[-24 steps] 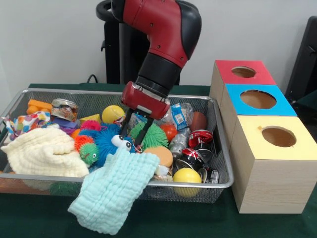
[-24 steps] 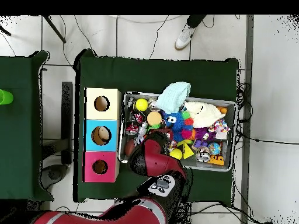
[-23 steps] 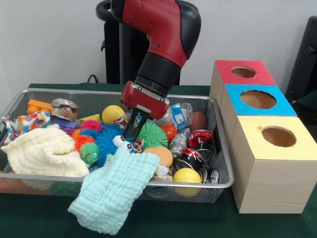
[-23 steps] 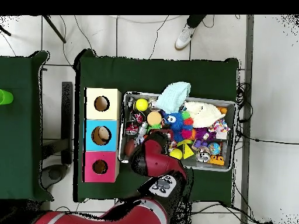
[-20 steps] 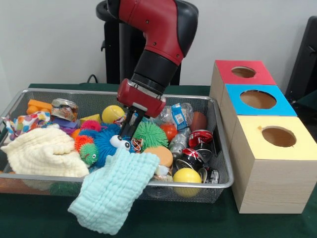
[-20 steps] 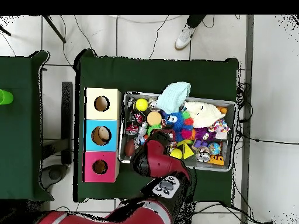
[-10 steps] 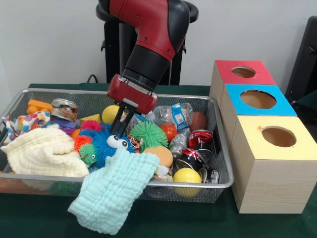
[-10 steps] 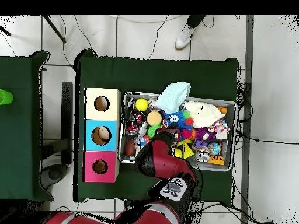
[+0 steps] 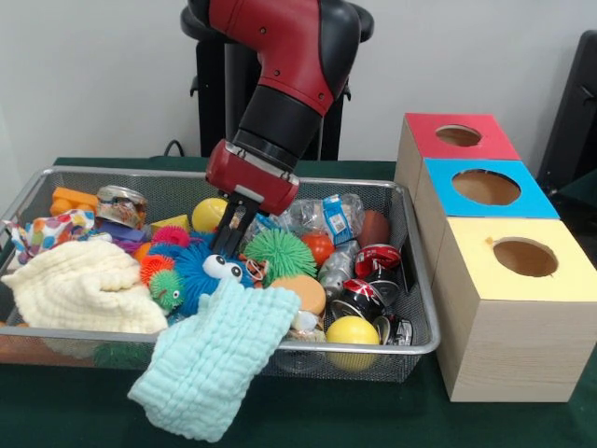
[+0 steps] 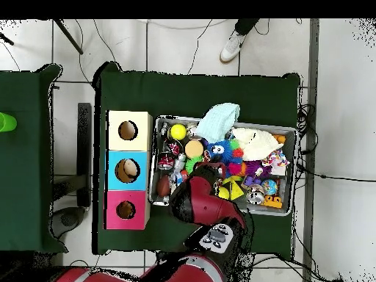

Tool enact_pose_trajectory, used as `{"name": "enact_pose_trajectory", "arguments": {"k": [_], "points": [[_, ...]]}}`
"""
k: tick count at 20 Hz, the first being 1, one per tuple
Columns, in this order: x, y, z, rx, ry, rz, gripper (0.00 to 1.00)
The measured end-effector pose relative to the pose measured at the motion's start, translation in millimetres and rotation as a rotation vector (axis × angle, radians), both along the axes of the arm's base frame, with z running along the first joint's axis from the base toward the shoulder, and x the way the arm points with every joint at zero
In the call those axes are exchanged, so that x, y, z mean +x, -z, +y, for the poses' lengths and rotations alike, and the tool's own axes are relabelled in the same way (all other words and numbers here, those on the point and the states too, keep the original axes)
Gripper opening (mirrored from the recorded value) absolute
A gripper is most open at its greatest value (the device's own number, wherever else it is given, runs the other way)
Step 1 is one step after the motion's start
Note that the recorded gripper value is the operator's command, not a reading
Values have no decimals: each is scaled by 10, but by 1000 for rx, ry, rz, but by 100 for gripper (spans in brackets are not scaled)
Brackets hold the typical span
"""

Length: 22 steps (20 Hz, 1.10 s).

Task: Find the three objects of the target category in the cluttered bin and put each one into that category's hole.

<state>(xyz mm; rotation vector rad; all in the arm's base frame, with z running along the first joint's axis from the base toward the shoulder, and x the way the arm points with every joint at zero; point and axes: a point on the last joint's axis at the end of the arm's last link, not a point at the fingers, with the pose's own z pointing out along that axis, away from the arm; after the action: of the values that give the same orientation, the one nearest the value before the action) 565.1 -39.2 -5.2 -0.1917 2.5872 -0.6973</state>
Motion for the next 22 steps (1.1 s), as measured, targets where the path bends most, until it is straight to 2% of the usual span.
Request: {"name": "enact_pose_trajectory", "arguments": {"k": [10,11,22], "points": [[5,-1,77,0,-14,-1,0],[6,-1,90,0,-16,-1,100],[4,2,90,-1,-16,0,100]]}}
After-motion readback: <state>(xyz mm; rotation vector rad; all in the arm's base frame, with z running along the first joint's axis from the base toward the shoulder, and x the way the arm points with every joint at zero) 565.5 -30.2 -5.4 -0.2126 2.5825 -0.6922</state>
